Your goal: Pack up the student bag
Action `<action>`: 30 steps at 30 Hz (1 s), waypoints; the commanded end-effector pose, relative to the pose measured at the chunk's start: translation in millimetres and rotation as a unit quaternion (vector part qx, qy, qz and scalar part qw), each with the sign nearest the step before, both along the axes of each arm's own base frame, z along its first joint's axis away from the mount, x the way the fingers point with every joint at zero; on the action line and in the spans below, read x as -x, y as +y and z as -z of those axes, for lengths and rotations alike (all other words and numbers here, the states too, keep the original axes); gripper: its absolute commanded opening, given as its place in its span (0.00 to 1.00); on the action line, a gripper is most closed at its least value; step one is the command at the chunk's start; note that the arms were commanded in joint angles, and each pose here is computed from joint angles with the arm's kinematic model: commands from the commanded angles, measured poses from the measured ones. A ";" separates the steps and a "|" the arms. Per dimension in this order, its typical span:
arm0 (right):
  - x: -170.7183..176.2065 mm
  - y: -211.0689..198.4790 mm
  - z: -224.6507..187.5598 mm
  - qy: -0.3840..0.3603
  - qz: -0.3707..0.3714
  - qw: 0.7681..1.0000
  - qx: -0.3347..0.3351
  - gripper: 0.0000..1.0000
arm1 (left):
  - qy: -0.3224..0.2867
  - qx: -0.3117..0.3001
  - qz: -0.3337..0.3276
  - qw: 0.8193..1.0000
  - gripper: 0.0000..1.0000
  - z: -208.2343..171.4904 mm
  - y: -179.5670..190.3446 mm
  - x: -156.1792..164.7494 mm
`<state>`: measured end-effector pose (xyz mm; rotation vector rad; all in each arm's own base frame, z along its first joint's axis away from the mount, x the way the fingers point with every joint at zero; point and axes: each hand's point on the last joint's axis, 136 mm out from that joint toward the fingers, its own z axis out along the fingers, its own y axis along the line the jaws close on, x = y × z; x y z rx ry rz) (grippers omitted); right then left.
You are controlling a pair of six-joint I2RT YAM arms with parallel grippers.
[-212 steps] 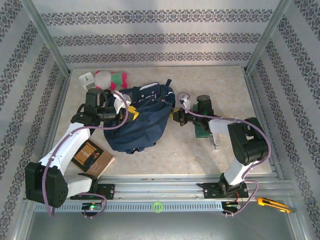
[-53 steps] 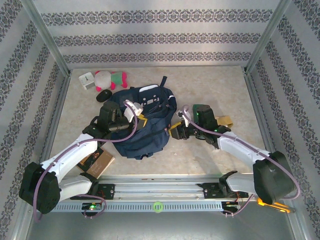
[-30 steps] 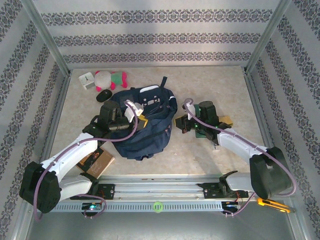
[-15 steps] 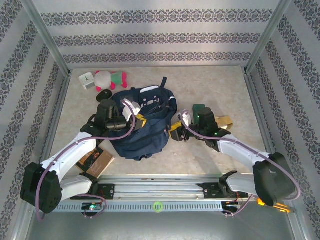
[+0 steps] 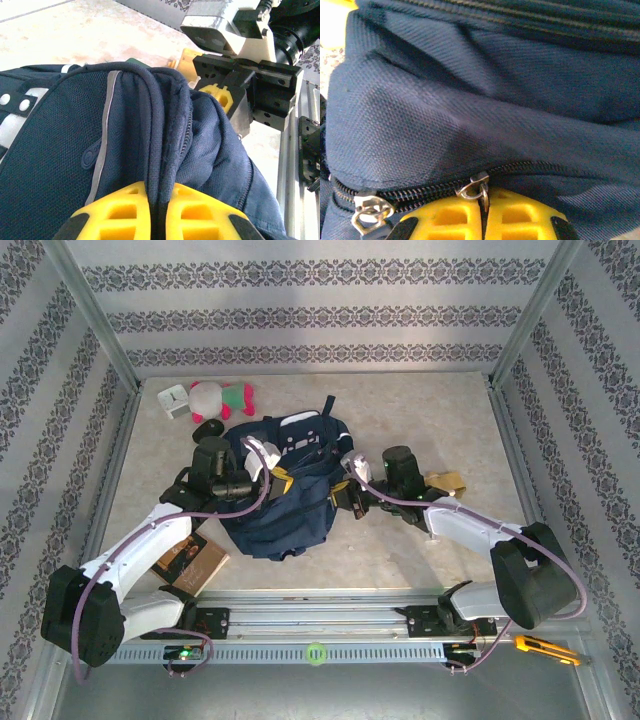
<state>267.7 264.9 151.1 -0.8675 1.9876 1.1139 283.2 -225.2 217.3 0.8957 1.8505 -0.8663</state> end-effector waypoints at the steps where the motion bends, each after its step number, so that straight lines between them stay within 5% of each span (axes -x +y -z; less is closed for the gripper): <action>1: -30.0 -21.6 -4.8 0.010 0.091 0.996 0.005 0.00 | -0.068 0.030 0.037 0.997 0.00 -47.4 -4.1 3.9; 13: -68.3 -55.1 17.4 0.052 0.215 0.975 0.036 0.00 | -0.063 0.014 0.059 0.996 0.00 -43.4 0.8 15.9; 17: -67.7 -39.4 0.5 0.041 0.172 0.984 0.010 0.00 | -0.060 -0.003 0.033 0.998 0.00 -37.2 5.8 8.9; 21: -42.0 -12.0 -24.8 0.020 0.114 0.993 -0.013 0.00 | -0.063 -0.015 -0.032 0.997 0.51 -37.1 15.4 -8.4; 30: 10.3 29.2 -39.6 0.033 0.071 0.997 -0.023 0.00 | -0.035 -0.134 -0.045 0.989 0.70 -27.4 -10.1 32.9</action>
